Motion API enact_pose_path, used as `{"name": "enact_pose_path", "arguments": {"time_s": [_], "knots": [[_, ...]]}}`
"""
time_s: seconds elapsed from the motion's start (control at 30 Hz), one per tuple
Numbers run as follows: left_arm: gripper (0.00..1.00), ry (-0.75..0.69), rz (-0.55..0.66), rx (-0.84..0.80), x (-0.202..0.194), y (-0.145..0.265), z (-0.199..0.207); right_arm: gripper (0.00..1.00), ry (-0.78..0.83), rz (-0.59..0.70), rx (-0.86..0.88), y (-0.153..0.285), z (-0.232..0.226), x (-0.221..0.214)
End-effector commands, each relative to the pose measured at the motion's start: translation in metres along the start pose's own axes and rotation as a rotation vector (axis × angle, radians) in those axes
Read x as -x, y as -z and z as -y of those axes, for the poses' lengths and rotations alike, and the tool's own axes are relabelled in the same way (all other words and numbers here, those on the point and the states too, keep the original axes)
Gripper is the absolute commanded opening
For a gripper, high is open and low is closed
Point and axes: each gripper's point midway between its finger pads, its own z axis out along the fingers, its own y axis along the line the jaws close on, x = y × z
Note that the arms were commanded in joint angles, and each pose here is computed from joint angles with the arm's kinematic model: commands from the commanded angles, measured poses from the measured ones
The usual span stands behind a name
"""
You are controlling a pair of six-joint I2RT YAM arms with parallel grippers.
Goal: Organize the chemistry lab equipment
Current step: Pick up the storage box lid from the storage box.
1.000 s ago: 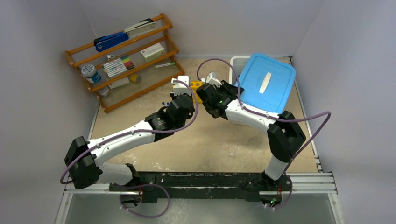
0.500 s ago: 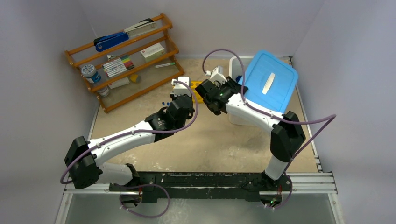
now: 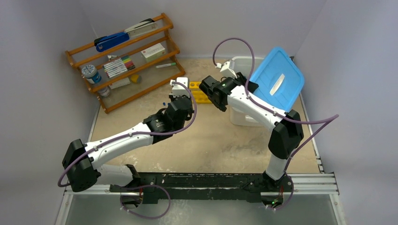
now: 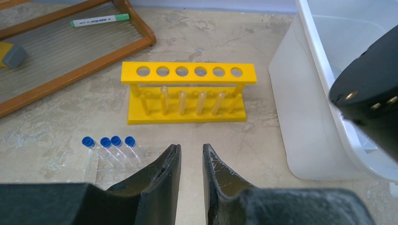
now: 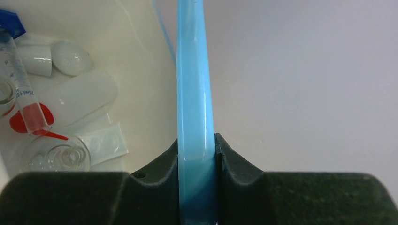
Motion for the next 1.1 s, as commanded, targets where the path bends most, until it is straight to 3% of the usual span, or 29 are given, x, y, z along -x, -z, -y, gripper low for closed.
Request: {"name": "enact_pose_path", "arguments": {"time_s": [0.0,0.37,0.8,1.07], "knots": [[0.22,0.058,0.046,-0.004,0.018,0.004,-0.001,0.00,-0.124,0.057,-0.118,-0.001,0.049,0.027],[0.22,0.060,0.045,-0.007,0.017,0.005,-0.002,0.00,-0.081,0.059,-0.116,0.002,0.049,0.037],[0.22,0.050,0.041,0.000,0.017,0.002,-0.001,0.00,-0.363,0.063,-0.096,0.016,0.117,0.106],[0.22,0.043,0.030,-0.004,0.013,-0.002,0.002,0.00,-0.394,0.031,-0.079,0.002,0.125,0.066]]}}
